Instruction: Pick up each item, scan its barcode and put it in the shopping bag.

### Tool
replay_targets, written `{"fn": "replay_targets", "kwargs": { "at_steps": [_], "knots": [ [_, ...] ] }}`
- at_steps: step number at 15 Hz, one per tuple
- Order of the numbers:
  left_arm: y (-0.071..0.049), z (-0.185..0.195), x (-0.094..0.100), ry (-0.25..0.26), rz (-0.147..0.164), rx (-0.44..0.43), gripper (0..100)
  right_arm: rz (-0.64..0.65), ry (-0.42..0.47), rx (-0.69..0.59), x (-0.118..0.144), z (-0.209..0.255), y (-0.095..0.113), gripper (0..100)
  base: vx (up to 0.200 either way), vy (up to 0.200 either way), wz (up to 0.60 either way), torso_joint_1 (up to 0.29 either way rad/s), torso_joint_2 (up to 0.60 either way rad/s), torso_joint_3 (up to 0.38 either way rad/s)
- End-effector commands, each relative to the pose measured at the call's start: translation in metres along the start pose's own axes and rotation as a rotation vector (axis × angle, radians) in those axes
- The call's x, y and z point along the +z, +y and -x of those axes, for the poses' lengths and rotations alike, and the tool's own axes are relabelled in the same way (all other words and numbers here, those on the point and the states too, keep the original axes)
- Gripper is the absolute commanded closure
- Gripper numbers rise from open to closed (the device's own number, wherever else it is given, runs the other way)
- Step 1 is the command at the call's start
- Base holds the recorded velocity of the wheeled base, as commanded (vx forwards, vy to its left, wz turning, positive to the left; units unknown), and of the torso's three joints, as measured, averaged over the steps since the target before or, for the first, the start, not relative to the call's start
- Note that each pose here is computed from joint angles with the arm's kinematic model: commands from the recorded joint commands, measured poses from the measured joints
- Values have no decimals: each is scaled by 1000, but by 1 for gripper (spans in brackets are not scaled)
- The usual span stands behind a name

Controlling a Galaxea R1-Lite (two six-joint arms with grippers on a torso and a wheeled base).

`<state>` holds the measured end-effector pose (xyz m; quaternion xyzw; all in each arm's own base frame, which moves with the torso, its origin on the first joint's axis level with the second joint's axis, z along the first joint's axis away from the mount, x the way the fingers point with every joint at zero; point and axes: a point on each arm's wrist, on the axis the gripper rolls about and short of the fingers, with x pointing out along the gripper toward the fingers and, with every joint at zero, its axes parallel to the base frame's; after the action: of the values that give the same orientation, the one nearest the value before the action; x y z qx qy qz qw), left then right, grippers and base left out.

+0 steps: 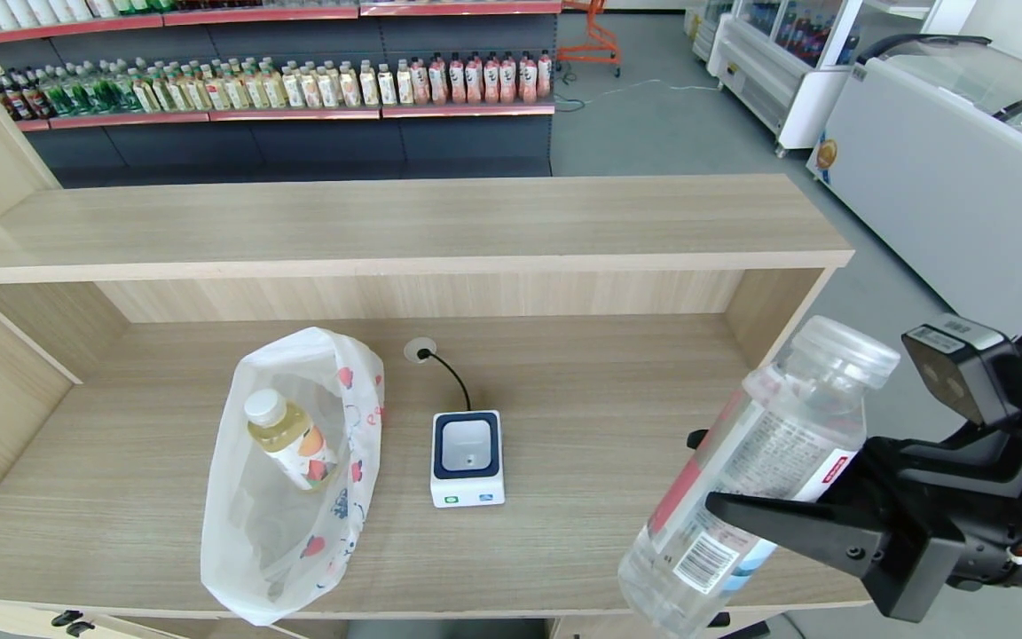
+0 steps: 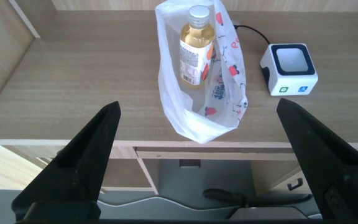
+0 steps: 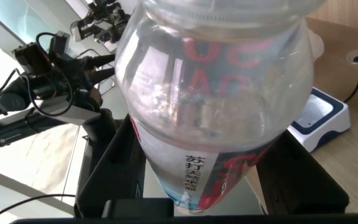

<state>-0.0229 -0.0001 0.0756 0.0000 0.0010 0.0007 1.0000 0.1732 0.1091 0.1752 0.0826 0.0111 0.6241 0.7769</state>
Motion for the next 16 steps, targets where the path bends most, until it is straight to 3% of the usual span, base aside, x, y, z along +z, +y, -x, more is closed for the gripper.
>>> {"fn": "replay_targets", "kwargs": {
  "at_steps": [1, 4, 5, 6, 7, 9, 16],
  "knots": [
    [0, 0, 0, 0, 2, 0, 0, -1, 6, -2, -2, -1, -1, 100, 0, 0, 0, 0, 0, 0],
    [0, 0, 0, 0, 0, 0, 0, 51, 18, -67, -3, 4, -7, 100, 0, 0, 0, 0, 0, 0],
    [0, 0, 0, 0, 0, 0, 0, 155, 32, -202, -5, 6, -11, 100, 0, 0, 0, 0, 0, 0],
    [0, 0, 0, 0, 0, 0, 0, 173, 38, -234, -5, 7, -12, 100, 0, 0, 0, 0, 0, 0],
    [0, 0, 0, 0, 0, 0, 0, 366, 163, -548, -10, 23, -26, 100, 0, 0, 0, 0, 0, 0],
    [0, 0, 0, 0, 0, 0, 0, 574, 307, -791, -8, 44, -35, 100, 0, 0, 0, 0, 0, 0],
    [0, 0, 0, 0, 2, 0, 0, 964, 449, -761, -2, 51, -31, 100, 0, 0, 0, 0, 0, 0]
  ]
}}
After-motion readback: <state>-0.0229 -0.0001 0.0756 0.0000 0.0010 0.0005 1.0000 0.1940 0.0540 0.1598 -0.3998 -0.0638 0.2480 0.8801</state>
